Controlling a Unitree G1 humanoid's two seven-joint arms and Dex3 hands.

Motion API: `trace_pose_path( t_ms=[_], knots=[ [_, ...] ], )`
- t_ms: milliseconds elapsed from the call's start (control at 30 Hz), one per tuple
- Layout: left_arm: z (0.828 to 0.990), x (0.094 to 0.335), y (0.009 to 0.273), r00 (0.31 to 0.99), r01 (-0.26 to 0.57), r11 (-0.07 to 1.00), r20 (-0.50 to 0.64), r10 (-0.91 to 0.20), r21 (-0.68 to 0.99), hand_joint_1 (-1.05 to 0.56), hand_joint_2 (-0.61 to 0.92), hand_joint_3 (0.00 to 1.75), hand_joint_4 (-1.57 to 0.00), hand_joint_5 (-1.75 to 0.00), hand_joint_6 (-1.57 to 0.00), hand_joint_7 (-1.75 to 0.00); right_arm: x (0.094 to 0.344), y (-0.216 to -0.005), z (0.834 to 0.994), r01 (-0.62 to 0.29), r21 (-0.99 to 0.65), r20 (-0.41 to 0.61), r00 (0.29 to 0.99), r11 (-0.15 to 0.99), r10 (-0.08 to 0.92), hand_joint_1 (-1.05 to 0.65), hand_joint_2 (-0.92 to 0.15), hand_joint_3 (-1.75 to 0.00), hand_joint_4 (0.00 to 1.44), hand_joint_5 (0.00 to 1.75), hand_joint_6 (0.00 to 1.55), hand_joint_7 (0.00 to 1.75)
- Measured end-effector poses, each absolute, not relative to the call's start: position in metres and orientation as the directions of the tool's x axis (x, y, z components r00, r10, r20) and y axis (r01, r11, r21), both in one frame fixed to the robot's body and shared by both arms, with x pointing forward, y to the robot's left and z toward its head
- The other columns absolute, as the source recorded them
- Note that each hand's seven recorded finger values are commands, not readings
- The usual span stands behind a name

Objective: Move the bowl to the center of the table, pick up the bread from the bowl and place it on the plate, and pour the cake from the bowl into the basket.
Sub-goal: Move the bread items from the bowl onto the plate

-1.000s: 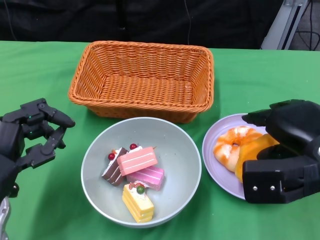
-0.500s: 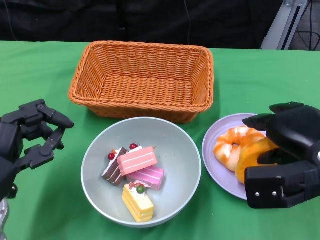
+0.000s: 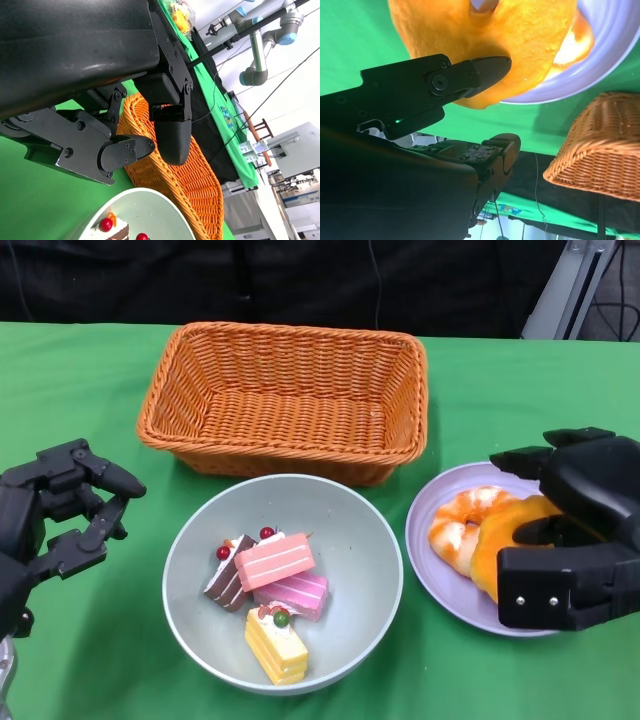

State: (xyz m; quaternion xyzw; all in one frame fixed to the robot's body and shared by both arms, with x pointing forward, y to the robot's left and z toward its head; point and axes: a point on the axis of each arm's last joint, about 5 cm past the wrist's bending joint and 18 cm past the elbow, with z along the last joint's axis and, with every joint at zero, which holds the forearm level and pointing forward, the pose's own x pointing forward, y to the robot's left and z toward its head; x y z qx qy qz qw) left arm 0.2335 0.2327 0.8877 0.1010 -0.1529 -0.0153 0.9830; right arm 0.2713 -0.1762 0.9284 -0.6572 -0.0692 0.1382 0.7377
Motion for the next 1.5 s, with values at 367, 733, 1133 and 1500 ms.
trace_pose_path(
  t_ms=[367,733,1133,1500],
  knots=[
    [0.888,0.233,0.233,0.953,0.0,0.978,0.297,-0.062,0.206,-0.06,0.75,0.68,-0.81,-1.5,-0.86,-1.07,0.273,-0.176,0.928,-0.134,-0.982,-0.087,0.947,0.136,0.308,-0.69,-0.92,-0.03,0.33,0.02,0.47,0.0],
    [0.888,0.232,0.233,0.952,0.0,0.979,0.299,-0.063,0.206,-0.05,0.76,0.69,-0.81,-1.5,-0.84,-1.08,0.273,-0.177,0.93,-0.139,-0.977,-0.082,0.945,0.163,0.316,-0.68,-0.92,-0.02,0.35,0.02,0.48,0.01],
    [0.888,0.232,0.233,0.952,0.0,0.978,0.299,-0.064,0.208,-0.08,0.74,0.71,-0.82,-1.49,-0.86,-1.07,0.265,-0.172,0.934,-0.136,-0.975,-0.066,0.93,0.174,0.361,-0.7,-0.92,-0.03,0.34,0.01,0.48,0.0],
    [0.889,0.232,0.233,0.952,0.005,0.979,0.3,-0.067,0.205,-0.07,0.74,0.71,-0.8,-1.5,-0.84,-1.07,0.255,-0.172,0.938,-0.165,-0.969,-0.074,0.904,0.183,0.422,-0.71,-0.92,-0.01,0.35,0.01,0.5,0.0]
  ],
)
